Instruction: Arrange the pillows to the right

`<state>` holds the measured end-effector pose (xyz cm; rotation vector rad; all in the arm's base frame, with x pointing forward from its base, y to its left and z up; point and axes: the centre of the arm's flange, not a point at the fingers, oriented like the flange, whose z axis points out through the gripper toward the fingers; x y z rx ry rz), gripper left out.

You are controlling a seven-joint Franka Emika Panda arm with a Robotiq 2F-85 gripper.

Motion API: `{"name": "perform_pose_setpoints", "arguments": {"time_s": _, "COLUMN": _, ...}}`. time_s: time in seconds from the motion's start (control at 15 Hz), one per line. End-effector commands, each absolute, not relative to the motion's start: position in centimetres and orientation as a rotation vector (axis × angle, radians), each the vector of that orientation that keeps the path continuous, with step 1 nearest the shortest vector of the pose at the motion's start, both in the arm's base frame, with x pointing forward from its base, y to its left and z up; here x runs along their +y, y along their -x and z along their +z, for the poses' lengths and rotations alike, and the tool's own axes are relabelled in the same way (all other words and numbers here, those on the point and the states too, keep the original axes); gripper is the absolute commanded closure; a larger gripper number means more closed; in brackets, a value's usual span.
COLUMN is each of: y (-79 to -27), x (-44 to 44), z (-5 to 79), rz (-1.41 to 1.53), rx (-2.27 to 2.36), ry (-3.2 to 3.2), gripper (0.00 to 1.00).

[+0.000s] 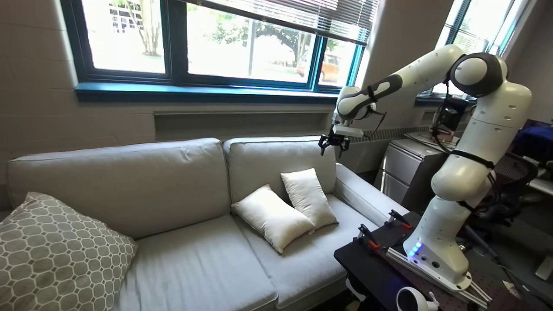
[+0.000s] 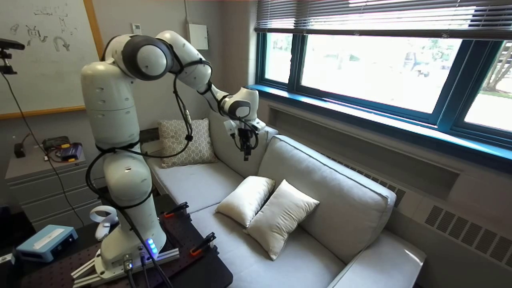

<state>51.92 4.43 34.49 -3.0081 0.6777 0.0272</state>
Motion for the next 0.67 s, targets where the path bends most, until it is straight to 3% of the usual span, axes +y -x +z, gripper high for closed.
{"name": "perform_pose_setpoints", "arguments": {"time_s": 0.0, "y": -52.4, "x": 4.4, "z": 34.0, "rz": 0.040, "rx": 0.679, "ry": 3.007, "gripper": 0.00}}
{"name": "perform_pose_setpoints", "arguments": {"time_s": 0.6, "y": -55.5, "x": 5.2, "z": 31.5, "rz": 0.041, "rx": 0.703, "ry": 2.956, "gripper": 0.00}}
